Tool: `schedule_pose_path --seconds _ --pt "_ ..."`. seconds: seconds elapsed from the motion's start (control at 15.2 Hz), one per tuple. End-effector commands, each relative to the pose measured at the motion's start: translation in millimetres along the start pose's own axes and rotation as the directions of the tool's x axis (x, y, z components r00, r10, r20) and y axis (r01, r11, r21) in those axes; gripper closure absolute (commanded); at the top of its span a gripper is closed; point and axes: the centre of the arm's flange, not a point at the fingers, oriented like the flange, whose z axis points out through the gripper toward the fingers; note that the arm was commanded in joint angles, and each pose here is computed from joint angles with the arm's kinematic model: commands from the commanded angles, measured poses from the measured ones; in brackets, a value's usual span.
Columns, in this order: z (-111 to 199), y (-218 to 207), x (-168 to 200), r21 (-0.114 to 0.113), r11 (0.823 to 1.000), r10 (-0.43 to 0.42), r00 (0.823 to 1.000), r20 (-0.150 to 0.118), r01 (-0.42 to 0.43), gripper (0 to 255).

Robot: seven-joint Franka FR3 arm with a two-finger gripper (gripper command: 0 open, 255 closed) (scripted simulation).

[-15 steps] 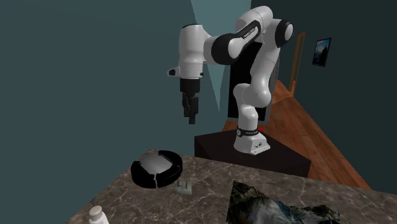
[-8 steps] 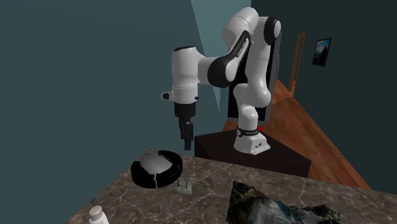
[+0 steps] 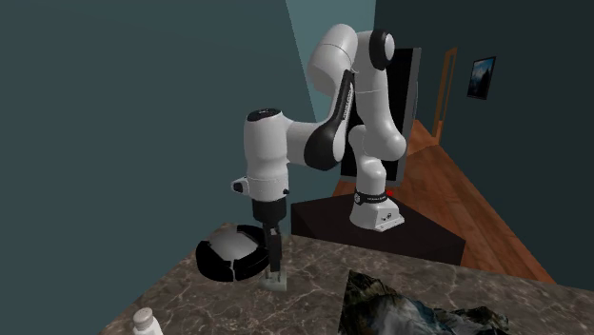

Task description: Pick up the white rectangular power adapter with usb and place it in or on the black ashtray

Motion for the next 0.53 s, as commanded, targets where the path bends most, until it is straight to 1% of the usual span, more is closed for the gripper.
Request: schedule_pose_path --seconds 0.0,0.46 --pt "14 -8 2 -0.003 1.000 0.005 1.000 0.005 -0.005 0" --pt "49 -8 2 -0.003 1.000 0.005 1.000 0.005 -0.005 0"
